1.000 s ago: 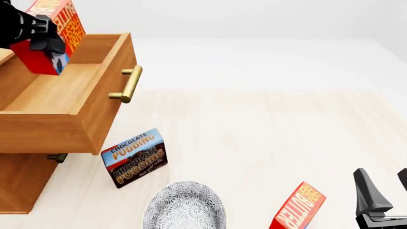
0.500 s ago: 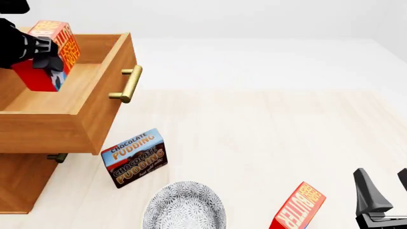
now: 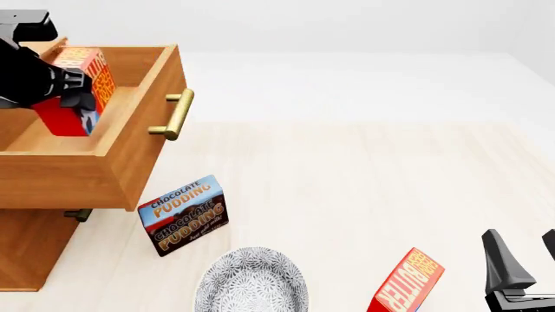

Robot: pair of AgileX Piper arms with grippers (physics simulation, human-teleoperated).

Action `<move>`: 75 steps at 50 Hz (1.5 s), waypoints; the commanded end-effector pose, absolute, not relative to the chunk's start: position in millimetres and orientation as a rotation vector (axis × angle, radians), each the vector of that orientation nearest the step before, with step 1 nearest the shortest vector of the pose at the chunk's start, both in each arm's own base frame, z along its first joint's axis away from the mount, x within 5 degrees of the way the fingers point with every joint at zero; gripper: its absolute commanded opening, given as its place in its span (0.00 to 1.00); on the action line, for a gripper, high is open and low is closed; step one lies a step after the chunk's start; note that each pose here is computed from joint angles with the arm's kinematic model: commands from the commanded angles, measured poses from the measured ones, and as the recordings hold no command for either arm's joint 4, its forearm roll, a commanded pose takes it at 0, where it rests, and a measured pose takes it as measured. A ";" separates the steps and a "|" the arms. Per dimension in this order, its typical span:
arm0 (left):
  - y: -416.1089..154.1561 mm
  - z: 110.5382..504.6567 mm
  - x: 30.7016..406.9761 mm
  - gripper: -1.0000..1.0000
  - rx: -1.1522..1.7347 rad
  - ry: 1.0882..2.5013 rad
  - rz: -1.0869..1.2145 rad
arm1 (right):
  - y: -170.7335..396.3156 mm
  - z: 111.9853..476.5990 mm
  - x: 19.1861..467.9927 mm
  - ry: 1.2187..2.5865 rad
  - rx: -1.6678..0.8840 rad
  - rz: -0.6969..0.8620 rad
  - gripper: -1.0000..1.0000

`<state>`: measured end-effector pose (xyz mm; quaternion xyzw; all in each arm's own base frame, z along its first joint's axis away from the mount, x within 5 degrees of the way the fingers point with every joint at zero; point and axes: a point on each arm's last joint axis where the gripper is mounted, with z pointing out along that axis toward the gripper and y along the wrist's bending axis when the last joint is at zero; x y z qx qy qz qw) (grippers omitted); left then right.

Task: Put the butter at the front in the top drawer of the cabinet and close it.

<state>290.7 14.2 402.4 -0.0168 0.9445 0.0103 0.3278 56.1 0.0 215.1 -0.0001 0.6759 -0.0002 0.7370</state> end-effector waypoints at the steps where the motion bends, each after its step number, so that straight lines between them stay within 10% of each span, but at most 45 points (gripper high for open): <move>1: 11.1 394.9 297.6 0.00 -0.028 2.460 0.023 | 0.0 214.7 56.2 1.484 0.000 0.000 1.00; 63: -2.9 365.3 310.8 0.00 -0.041 2.486 -0.022 | 0.0 214.7 56.2 1.484 0.000 0.000 1.00; 64: -2.9 366.4 310.3 1.00 -0.042 2.485 -0.022 | 0.0 214.7 56.2 1.484 0.000 0.000 1.00; 75: 0.2 379.9 306.7 1.00 -0.032 2.464 -0.011 | 0.0 214.7 56.2 1.485 0.000 0.000 1.00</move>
